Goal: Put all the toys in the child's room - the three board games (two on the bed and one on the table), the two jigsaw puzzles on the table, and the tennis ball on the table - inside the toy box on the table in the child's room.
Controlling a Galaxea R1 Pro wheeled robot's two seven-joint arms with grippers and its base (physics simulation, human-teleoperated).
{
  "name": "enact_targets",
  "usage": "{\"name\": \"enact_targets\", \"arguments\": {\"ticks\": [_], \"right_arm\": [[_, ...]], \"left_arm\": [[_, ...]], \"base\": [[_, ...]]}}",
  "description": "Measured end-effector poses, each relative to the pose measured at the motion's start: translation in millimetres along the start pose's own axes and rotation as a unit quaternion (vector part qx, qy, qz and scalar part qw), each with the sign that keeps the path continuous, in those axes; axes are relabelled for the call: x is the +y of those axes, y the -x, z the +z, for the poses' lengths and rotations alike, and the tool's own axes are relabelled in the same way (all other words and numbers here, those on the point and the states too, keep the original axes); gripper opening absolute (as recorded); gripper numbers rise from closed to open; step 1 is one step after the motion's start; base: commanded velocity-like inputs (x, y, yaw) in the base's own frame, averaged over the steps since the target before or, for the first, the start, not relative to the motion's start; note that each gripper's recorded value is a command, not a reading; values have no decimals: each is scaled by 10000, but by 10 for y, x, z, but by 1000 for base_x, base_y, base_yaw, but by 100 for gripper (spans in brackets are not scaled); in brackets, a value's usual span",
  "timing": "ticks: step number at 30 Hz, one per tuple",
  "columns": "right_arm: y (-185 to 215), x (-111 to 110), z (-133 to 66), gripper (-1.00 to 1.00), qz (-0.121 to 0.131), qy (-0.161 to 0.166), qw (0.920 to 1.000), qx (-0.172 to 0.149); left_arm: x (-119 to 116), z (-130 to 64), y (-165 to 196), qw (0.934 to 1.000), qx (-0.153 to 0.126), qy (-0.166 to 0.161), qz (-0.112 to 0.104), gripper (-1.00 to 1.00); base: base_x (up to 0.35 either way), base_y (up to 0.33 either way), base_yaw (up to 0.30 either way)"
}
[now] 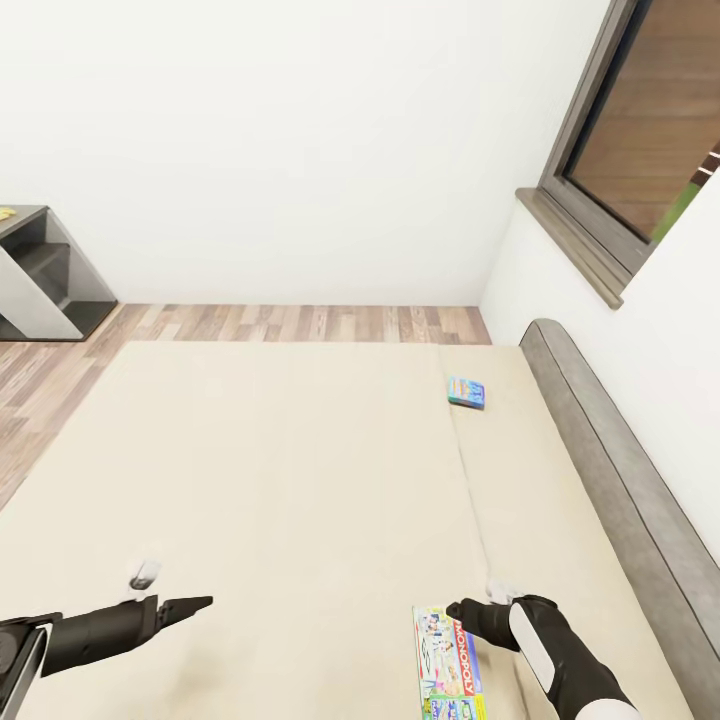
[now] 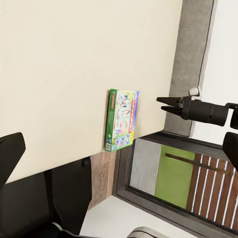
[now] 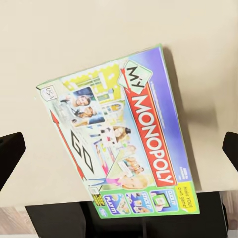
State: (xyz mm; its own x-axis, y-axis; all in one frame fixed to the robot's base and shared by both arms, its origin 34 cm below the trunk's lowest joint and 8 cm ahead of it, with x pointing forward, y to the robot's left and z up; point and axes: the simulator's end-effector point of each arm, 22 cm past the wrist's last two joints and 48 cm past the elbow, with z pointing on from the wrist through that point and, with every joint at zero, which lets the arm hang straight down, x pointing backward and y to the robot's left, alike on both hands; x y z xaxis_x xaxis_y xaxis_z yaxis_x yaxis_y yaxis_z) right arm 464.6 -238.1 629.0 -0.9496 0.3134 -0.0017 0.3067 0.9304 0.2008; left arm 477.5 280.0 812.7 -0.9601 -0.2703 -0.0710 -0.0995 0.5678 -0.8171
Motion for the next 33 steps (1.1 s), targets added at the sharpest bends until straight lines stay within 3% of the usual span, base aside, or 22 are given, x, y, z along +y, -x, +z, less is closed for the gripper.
{"name": "enact_targets", "arguments": {"ticks": [33], "right_arm": [[10, 17, -3, 100, 2, 16, 10000, -13]], "left_arm": [[-10, 17, -7, 10000, 6, -12, 1, 100]], "base": [[0, 0, 0]]}}
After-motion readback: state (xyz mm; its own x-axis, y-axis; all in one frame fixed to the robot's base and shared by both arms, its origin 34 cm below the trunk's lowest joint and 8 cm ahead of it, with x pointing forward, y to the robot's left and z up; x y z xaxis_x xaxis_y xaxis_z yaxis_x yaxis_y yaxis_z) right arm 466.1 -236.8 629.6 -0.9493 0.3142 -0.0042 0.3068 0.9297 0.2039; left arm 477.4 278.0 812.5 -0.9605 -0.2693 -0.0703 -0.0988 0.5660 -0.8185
